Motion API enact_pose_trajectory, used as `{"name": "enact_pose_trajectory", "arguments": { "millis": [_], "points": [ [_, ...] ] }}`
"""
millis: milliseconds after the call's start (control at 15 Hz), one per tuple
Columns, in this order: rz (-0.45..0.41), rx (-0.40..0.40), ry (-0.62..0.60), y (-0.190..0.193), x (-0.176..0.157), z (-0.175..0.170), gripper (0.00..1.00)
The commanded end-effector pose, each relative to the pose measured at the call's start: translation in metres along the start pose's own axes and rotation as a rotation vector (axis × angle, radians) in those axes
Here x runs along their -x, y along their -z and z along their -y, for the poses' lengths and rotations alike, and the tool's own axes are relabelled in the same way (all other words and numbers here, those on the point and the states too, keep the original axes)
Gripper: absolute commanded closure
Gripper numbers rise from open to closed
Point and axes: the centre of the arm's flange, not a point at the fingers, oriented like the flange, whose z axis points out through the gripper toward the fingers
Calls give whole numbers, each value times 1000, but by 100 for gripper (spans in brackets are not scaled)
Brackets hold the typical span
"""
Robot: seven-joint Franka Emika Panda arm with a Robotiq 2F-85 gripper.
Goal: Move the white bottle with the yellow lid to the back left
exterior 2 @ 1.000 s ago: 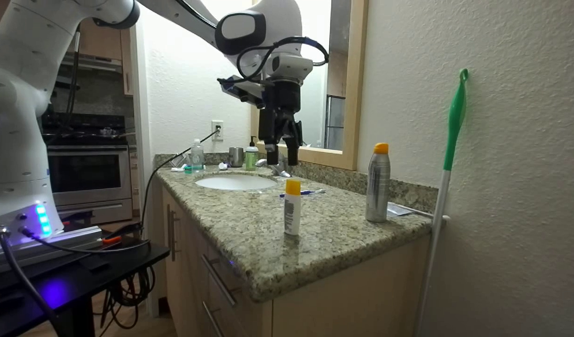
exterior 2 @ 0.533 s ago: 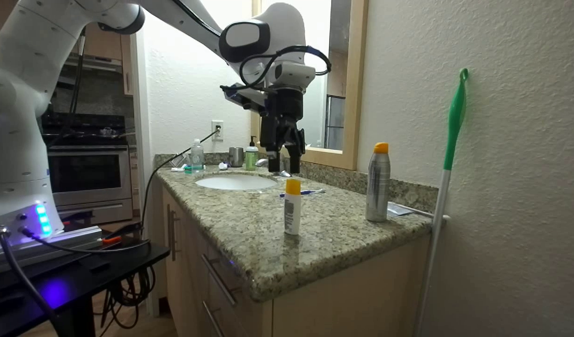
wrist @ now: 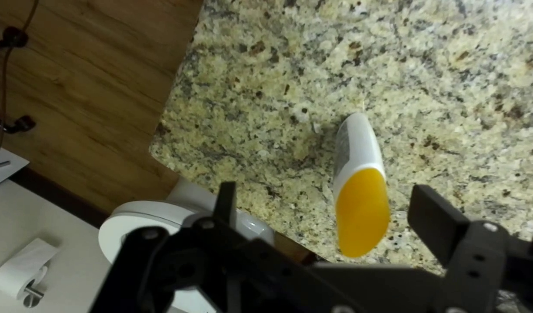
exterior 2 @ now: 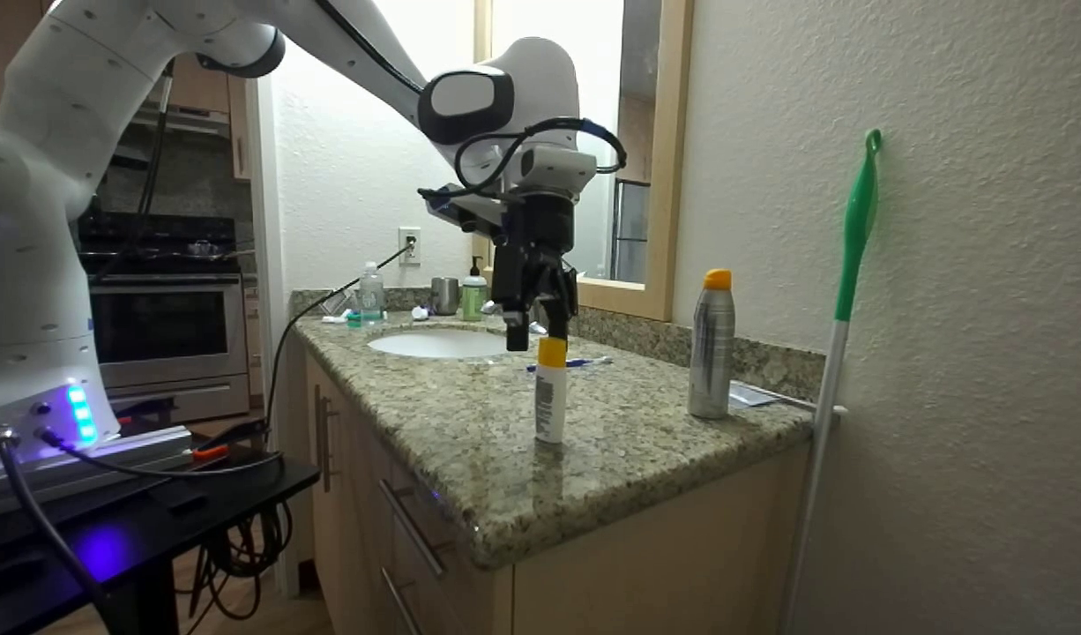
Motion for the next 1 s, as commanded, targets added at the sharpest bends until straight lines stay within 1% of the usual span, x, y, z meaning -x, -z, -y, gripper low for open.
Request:
{"name": "enact_pose_trajectory", "arguments": {
  "millis": [0, 67, 133, 333, 400, 467, 533, 667, 733, 800, 933],
  "points": [
    [-1, 45, -18, -27, -6, 11, 0],
    [5, 54, -26, -34, -5, 13, 0],
    [14, 26, -17, -15, 3, 6, 0],
    [22, 56, -19, -34, 4, 12, 0],
    [10, 47, -13, -32, 4, 13, 25],
    [10, 45, -12, -32, 4, 12, 28],
    [4, 41, -11, -30, 3, 13, 34],
    [-4, 33, -5, -29, 4, 12, 47],
    [-18, 29, 1, -28, 4, 12, 56],
    [-24, 28, 4, -28, 4, 11, 62],
    [-46, 16, 7, -27, 3, 11, 77]
  ]
}}
